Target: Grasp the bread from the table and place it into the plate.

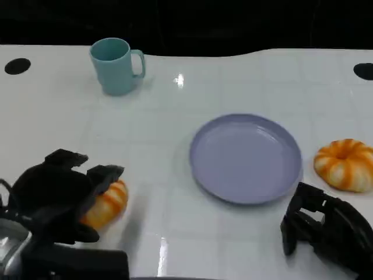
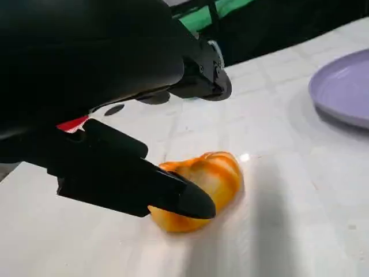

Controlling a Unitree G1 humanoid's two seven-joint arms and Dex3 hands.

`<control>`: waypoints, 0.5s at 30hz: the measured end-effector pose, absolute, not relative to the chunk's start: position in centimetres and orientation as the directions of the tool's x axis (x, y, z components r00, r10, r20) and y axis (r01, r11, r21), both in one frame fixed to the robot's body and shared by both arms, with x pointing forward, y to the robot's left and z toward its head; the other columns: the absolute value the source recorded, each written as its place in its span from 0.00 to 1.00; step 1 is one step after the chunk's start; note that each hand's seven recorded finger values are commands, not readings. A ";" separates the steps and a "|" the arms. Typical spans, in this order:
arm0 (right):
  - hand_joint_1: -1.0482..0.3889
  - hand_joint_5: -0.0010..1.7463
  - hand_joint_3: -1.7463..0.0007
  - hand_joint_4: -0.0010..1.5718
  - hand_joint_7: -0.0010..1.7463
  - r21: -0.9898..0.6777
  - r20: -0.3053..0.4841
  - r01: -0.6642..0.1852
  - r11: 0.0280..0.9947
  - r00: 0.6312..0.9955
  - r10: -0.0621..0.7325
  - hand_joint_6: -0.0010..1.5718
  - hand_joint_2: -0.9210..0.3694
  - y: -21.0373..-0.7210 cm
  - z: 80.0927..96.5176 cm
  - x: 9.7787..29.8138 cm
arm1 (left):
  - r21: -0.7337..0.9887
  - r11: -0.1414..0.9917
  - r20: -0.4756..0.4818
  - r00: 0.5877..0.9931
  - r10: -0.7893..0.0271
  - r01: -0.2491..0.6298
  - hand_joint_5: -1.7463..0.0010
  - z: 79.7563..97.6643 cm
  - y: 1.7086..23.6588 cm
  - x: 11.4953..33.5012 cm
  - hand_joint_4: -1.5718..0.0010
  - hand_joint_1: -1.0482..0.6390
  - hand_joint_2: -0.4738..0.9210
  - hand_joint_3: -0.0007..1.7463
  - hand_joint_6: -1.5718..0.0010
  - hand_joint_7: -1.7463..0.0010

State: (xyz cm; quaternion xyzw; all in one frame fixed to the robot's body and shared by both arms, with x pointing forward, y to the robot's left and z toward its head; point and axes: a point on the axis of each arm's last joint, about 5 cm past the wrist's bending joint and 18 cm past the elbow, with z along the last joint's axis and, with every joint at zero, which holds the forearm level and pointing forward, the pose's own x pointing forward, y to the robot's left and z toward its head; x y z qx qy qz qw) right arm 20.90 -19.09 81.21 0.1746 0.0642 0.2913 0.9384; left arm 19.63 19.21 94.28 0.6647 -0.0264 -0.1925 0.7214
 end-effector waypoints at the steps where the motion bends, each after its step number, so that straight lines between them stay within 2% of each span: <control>1: 0.31 1.00 0.86 0.46 0.91 0.365 -0.020 -0.524 0.769 0.822 0.569 0.39 0.00 -19.1 81.2 20.9 | 0.965 0.036 -0.237 0.920 -0.311 0.261 0.87 93.9 19.2 20.1 1.00 0.31 0.92 0.00 0.86 1.00; 11: 0.32 1.00 0.86 0.46 0.93 0.358 -0.023 -0.520 0.775 0.825 0.564 0.39 0.00 -19.2 81.3 20.8 | 0.909 -0.008 -0.400 0.869 -0.292 0.416 0.89 90.1 18.5 23.8 0.99 0.36 0.90 0.00 0.87 1.00; 15: 0.32 1.00 0.86 0.46 0.92 0.357 -0.023 -0.521 0.776 0.825 0.565 0.39 0.00 -19.2 81.3 20.8 | 0.899 -0.013 -0.424 0.861 -0.282 0.438 0.90 89.6 17.9 25.1 0.98 0.37 0.93 0.01 0.86 0.99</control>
